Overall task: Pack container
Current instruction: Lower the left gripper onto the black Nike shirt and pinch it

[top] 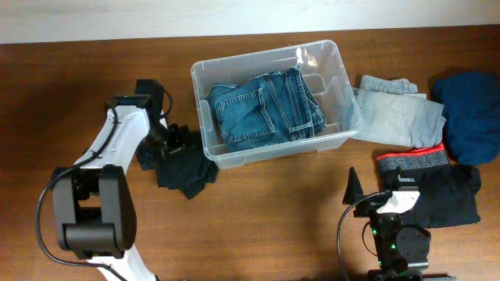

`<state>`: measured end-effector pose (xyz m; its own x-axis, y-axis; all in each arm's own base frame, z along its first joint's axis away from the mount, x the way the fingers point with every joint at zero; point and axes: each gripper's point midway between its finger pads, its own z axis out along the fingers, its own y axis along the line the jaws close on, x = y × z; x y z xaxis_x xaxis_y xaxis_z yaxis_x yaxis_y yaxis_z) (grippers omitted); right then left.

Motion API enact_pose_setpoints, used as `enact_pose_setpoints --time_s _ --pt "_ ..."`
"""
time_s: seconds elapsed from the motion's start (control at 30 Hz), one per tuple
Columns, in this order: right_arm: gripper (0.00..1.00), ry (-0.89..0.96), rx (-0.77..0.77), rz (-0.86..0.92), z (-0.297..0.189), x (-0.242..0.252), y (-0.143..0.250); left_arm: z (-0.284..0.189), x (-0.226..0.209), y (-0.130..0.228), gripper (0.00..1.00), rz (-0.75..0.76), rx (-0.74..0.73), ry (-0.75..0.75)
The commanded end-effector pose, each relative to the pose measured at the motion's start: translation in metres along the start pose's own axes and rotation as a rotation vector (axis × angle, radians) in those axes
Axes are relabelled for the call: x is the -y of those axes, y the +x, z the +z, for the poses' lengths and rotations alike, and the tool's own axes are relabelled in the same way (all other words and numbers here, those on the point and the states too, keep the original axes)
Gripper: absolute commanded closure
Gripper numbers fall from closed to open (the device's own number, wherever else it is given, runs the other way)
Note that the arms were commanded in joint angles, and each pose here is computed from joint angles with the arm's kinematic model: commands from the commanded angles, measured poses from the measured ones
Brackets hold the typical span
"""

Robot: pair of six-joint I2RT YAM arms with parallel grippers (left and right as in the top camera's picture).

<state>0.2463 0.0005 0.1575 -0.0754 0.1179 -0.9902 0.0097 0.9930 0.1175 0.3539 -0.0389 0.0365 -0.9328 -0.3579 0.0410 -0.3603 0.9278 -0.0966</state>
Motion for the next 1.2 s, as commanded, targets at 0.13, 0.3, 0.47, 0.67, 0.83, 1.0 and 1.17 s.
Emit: enact_pose_setpoints --time_s 0.13,0.3,0.47,0.67,0.83,1.0,1.17 --pt "0.01 0.003 -0.003 -0.007 0.000 0.001 0.002 0.005 -0.007 0.002 0.03 0.074 0.069 -0.179" --pt "0.01 0.003 -0.003 -0.007 0.000 0.001 0.002 0.004 -0.008 0.001 0.03 0.084 0.079 -0.201" --pt "0.02 0.003 -0.003 -0.007 0.000 0.001 0.002 0.005 -0.008 -0.003 0.03 0.101 0.094 -0.205" --pt "0.02 0.003 -0.003 -0.007 0.000 0.001 0.002 0.009 -0.009 -0.008 0.03 0.143 0.101 -0.210" --pt "0.02 0.003 -0.003 -0.007 0.000 0.001 0.002 0.008 -0.019 -0.015 0.03 0.115 0.109 -0.217" --pt "0.02 0.003 -0.003 -0.007 0.000 0.001 0.002 0.008 -0.033 -0.019 0.03 0.082 0.099 -0.209" --pt "0.01 0.003 -0.003 -0.007 0.000 0.001 0.002 0.007 -0.046 -0.027 0.03 0.109 0.100 -0.198"
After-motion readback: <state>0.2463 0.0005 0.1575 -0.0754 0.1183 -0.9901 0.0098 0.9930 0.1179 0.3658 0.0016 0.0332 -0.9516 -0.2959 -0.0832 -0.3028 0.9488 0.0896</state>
